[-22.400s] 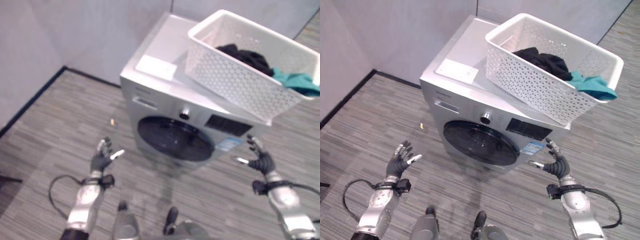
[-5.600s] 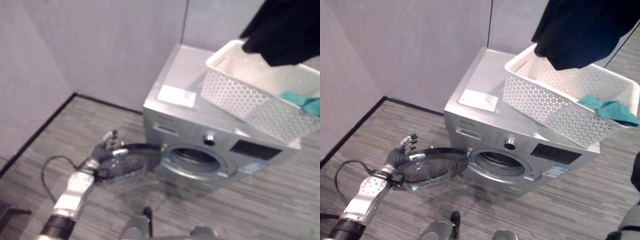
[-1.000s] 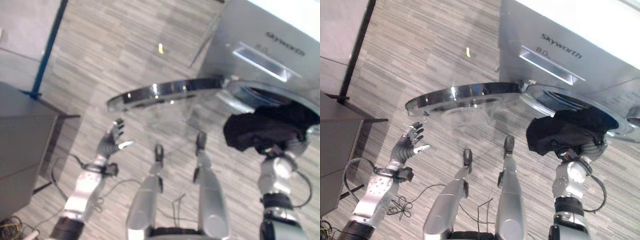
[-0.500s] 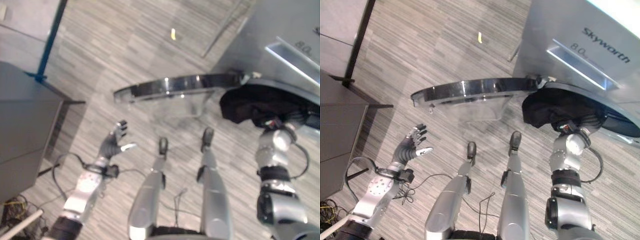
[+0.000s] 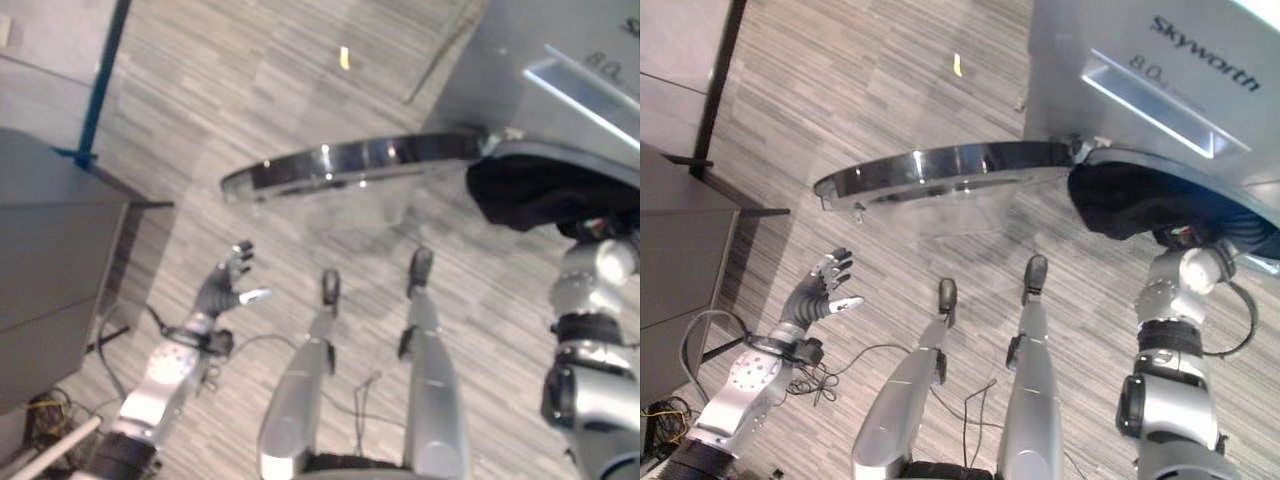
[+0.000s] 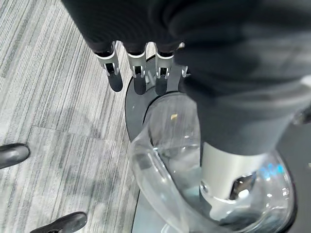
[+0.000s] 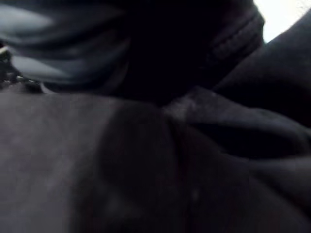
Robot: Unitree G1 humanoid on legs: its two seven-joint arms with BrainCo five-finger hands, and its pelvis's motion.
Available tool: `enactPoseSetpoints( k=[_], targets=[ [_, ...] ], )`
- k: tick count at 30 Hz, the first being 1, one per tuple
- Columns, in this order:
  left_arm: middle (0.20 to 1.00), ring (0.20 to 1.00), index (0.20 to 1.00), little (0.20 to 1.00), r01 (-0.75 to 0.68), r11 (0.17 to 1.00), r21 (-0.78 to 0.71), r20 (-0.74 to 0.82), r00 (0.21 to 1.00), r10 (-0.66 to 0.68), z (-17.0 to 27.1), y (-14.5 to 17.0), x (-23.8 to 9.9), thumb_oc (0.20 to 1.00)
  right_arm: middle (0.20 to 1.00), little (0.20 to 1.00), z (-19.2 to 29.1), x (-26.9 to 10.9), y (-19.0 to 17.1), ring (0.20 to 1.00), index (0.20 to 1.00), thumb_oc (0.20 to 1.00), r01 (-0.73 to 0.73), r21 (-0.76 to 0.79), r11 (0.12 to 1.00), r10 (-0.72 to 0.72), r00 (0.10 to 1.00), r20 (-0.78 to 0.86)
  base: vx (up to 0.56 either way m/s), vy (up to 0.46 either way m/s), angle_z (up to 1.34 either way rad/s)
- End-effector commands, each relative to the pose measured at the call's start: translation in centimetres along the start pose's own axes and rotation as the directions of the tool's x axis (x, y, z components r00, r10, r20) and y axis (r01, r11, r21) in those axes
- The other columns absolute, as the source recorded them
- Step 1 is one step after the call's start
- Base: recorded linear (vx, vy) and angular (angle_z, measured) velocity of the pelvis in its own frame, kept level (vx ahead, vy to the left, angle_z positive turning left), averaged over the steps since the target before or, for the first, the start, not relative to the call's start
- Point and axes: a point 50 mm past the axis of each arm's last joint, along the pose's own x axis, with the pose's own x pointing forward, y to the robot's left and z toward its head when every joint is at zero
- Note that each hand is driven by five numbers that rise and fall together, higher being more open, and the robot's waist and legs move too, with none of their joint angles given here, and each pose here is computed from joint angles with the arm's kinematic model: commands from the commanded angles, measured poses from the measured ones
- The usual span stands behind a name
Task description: Grab the laundry basket,head to the washer,open it,put in the laundry and shut it.
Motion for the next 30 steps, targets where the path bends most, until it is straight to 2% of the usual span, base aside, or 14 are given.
enactPoseSetpoints(
  k=[1, 8, 18, 22, 30],
  targets=[
    [1.0, 1.0, 1.0, 1.0, 0.06, 0.998, -0.035, 0.052, 0.997, -0.058, 0.7, -1.4, -0.2, 1.0, 0.2, 0.2, 6.5, 2.5, 1.0, 0.2, 0.2, 0.2, -0.03, 0.077, 0.997, 0.012, 0.975, 0.221, 0.04, -0.062, -0.01],
    [1.0, 1.0, 1.0, 1.0, 0.097, 0.994, -0.055, 0.033, 0.995, -0.095, 0.5, -2.0, -0.3, 1.0, 0.2, 0.2, 8.9, 3.3, 3.5, 0.2, 0.2, 0.2, -0.078, 0.118, 0.99, 0.047, 0.967, 0.252, 0.02, -0.073, 0.03],
    [1.0, 1.0, 1.0, 1.0, 0.149, 0.987, -0.066, 0.024, 0.989, -0.147, 0.8, -2.6, -0.3, 1.0, 0.2, 0.2, 13.1, 4.2, 6.9, 0.2, 0.2, 0.2, -0.103, 0.295, 0.95, 0.019, 0.962, 0.274, 0.01, -0.082, 0.07],
    [1.0, 1.0, 1.0, 1.0, 0.139, 0.989, -0.041, 0.02, 0.99, -0.138, 1.0, -2.0, -0.5, 1.0, 0.2, 0.2, 17.4, 5.3, 6.6, 0.2, 0.2, 0.2, -0.072, 0.372, 0.925, -0.055, 0.946, 0.321, 0.02, -0.077, 0.06],
    [1.0, 1.0, 1.0, 1.0, 0.143, 0.989, -0.049, 0.012, 0.99, -0.143, 0.9, -1.9, -0.9, 1.0, 0.2, 0.2, 23.7, 5.8, 5.8, 0.2, 0.2, 0.2, -0.056, 0.35, 0.935, -0.109, 0.894, 0.435, 0.01, -0.051, 0.05]
  ],
)
